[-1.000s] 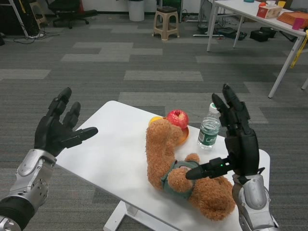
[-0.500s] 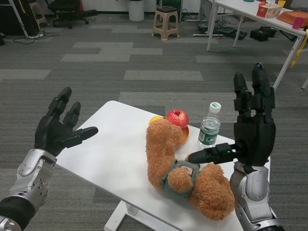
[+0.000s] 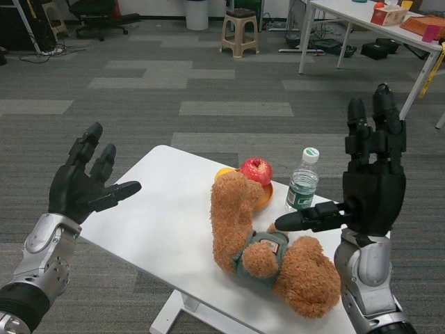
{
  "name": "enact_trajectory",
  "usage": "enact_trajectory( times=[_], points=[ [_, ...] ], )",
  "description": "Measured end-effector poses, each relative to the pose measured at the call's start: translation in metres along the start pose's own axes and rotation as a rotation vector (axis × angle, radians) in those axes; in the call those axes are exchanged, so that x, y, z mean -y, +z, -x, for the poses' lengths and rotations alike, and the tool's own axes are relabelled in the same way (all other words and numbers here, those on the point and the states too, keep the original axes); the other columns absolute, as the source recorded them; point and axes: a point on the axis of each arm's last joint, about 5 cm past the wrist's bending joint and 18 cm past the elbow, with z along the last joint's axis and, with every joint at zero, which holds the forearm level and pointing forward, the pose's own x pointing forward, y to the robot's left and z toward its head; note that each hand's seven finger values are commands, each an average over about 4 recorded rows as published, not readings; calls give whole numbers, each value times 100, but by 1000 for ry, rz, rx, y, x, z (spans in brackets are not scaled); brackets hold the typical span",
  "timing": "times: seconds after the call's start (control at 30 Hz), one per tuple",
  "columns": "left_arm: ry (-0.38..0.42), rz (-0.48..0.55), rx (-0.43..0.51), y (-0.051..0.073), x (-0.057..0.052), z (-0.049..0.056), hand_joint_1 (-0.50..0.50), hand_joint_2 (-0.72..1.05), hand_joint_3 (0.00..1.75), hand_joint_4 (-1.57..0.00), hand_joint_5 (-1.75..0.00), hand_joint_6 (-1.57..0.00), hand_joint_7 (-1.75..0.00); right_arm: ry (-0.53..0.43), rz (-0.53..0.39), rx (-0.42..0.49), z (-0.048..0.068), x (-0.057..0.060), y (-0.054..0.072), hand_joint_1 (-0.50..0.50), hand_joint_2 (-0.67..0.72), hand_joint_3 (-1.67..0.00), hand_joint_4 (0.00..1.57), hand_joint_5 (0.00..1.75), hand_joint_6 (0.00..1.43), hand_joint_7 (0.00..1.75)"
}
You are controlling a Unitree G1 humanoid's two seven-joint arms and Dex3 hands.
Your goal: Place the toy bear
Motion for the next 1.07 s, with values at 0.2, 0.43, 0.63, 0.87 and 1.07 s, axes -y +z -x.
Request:
enact_trajectory(
  times=[0.2, 0.43, 0.63, 0.87, 1.07],
  points=[
    [-4, 1, 6, 1, 1, -1, 46, 52, 4, 0, 0, 0, -14, 2, 4, 1, -1, 1, 0, -46, 28, -8, 0, 10, 0, 14],
    [-11, 1, 14, 2, 2, -2, 26, 43, 9, 0, 0, 0, -14, 0, 7, 2, -1, 2, 1, -46, 28, -6, 0, 10, 0, 14],
    [-13, 1, 16, 2, 2, -2, -26, -33, 7, 0, 0, 0, -14, -4, 5, 1, -2, 3, 1, -46, 28, -4, 0, 10, 0, 14],
    [-14, -2, 22, 3, 2, -2, -41, -72, 9, 0, 0, 0, -17, -13, 2, 0, -2, 3, 1, -46, 28, -8, 0, 10, 0, 14],
    [-7, -3, 28, 3, 1, -1, -41, -72, 9, 0, 0, 0, -14, -19, 1, 0, -2, 3, 1, -46, 28, -3, 0, 10, 0, 14]
  ],
)
